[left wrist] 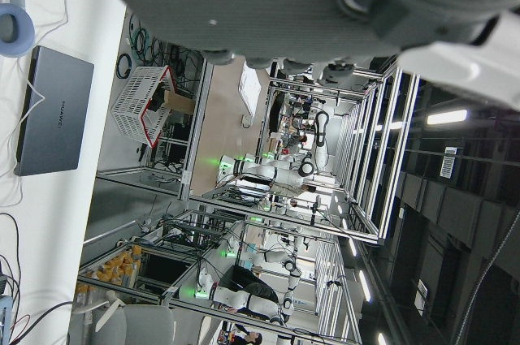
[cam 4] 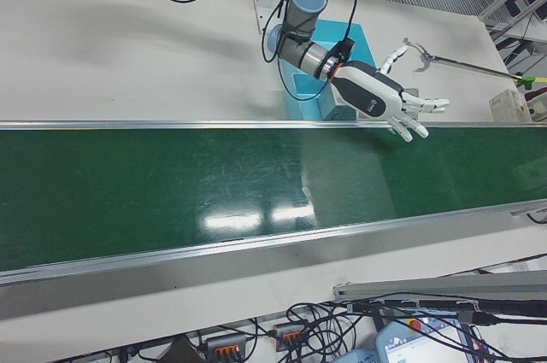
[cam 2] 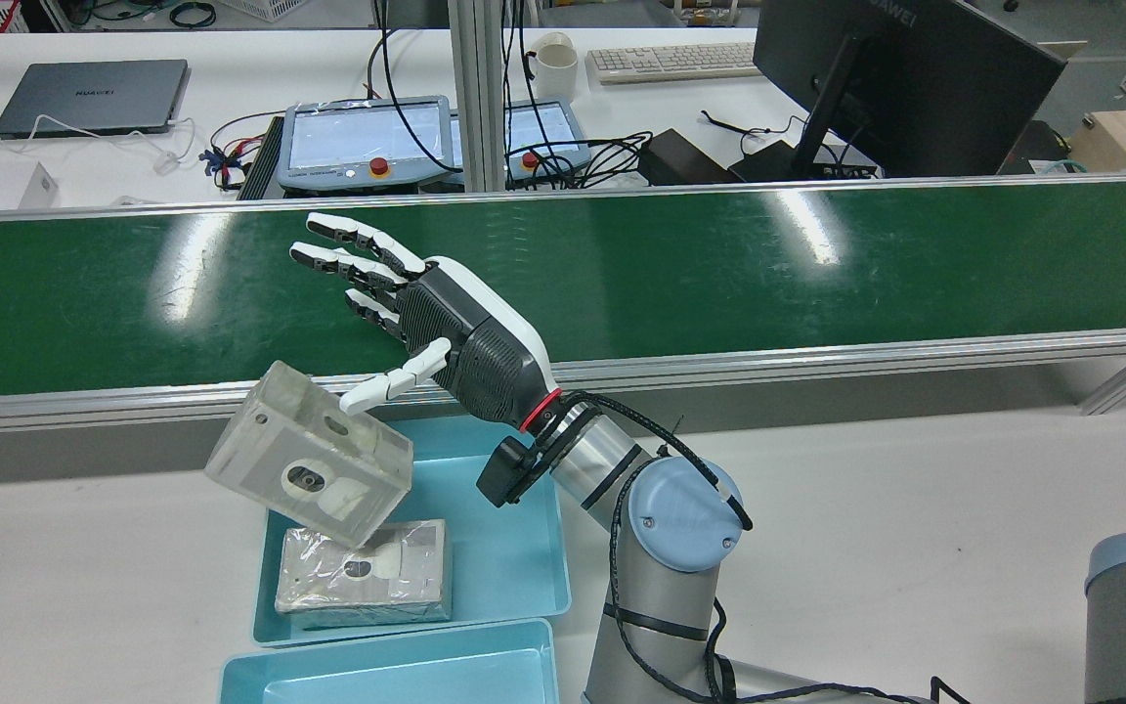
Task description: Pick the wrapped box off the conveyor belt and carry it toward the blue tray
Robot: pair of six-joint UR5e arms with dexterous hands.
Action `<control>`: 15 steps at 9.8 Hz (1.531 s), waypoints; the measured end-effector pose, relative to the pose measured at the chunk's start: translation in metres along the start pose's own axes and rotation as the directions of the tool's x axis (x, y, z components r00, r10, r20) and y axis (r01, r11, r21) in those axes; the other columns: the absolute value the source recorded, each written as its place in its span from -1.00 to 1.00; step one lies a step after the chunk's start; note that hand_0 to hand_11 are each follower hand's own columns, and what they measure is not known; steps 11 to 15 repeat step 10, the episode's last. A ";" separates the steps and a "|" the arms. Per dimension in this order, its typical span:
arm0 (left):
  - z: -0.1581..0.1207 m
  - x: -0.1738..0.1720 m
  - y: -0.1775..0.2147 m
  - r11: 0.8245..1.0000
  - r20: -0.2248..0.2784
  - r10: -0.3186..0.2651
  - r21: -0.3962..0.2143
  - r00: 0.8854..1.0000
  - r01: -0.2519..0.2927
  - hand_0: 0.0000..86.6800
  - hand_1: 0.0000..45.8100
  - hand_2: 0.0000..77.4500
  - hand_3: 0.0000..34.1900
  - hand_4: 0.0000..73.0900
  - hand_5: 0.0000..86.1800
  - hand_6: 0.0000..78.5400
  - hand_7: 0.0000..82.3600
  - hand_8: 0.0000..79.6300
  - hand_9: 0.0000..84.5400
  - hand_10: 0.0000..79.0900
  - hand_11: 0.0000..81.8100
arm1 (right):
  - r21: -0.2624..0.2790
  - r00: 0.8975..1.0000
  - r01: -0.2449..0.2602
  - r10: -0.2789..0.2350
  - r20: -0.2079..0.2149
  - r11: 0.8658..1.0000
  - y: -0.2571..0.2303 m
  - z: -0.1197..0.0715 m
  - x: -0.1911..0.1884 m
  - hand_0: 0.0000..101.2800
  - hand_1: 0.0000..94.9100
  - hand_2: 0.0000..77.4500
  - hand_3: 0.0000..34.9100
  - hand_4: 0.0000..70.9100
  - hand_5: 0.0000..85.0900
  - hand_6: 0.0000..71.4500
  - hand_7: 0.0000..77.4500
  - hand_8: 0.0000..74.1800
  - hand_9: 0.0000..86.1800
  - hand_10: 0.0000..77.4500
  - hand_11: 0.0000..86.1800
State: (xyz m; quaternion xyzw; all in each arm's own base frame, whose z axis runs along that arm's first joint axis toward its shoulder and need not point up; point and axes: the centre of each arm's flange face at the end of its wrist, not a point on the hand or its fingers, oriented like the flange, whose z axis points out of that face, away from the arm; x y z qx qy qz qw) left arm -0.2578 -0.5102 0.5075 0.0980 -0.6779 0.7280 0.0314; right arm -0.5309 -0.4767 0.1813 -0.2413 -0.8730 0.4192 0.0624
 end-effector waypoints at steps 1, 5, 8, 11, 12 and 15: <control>0.000 0.000 0.000 1.000 0.000 0.000 0.000 1.000 0.000 -1.00 -1.00 -0.99 -1.00 -1.00 -0.97 -1.00 -1.00 -0.99 -0.99 -0.99 -0.99 | 0.000 1.000 0.000 0.000 -0.001 1.000 0.000 0.000 0.000 -0.08 -0.80 -0.77 0.43 -0.89 -0.58 -0.60 -0.87 -0.91 -0.97 -0.97 -0.91; 0.000 0.000 0.000 1.000 0.000 0.000 0.000 1.000 0.000 -1.00 -1.00 -0.99 -1.00 -1.00 -0.97 -1.00 -1.00 -0.99 -0.99 -0.99 -0.99 | 0.012 0.996 0.082 -0.082 0.019 0.997 -0.004 0.004 -0.039 -0.08 -0.84 -0.96 0.70 -0.89 -0.54 -0.60 -0.87 -0.88 -0.97 -1.00 -0.96; 0.000 0.000 0.000 1.000 0.000 0.000 0.000 1.000 0.000 -1.00 -1.00 -0.99 -1.00 -1.00 -0.97 -1.00 -1.00 -0.99 -0.99 -0.99 -0.99 | 0.100 0.944 0.317 -0.324 0.060 0.943 0.003 -0.018 -0.148 -0.05 -0.69 -0.83 0.29 -0.86 -0.47 -0.76 -0.89 -0.90 -0.97 -1.00 -0.97; 0.000 0.000 0.000 1.000 0.000 0.000 0.000 1.000 0.000 -1.00 -1.00 -0.99 -1.00 -1.00 -0.97 -1.00 -1.00 -0.99 -1.00 -0.99 -0.99 | 0.182 0.908 0.391 -0.411 0.086 0.902 -0.005 -0.038 -0.201 -0.03 -0.62 -0.72 -0.16 -0.83 -0.37 -0.79 -0.85 -0.94 -0.97 -1.00 -0.97; 0.000 0.000 0.000 1.000 0.000 0.000 0.000 1.000 0.000 -1.00 -1.00 -0.99 -1.00 -1.00 -0.97 -1.00 -1.00 -0.99 -1.00 -0.99 -0.99 | 0.182 0.908 0.391 -0.411 0.086 0.902 -0.005 -0.038 -0.201 -0.03 -0.62 -0.72 -0.16 -0.83 -0.37 -0.79 -0.85 -0.94 -0.97 -1.00 -0.97; 0.000 0.000 0.000 1.000 0.000 0.000 0.000 1.000 0.000 -1.00 -1.00 -0.99 -1.00 -1.00 -0.97 -1.00 -1.00 -0.99 -1.00 -0.99 -0.99 | 0.182 0.908 0.391 -0.411 0.086 0.902 -0.005 -0.038 -0.201 -0.03 -0.62 -0.72 -0.16 -0.83 -0.37 -0.79 -0.85 -0.94 -0.97 -1.00 -0.97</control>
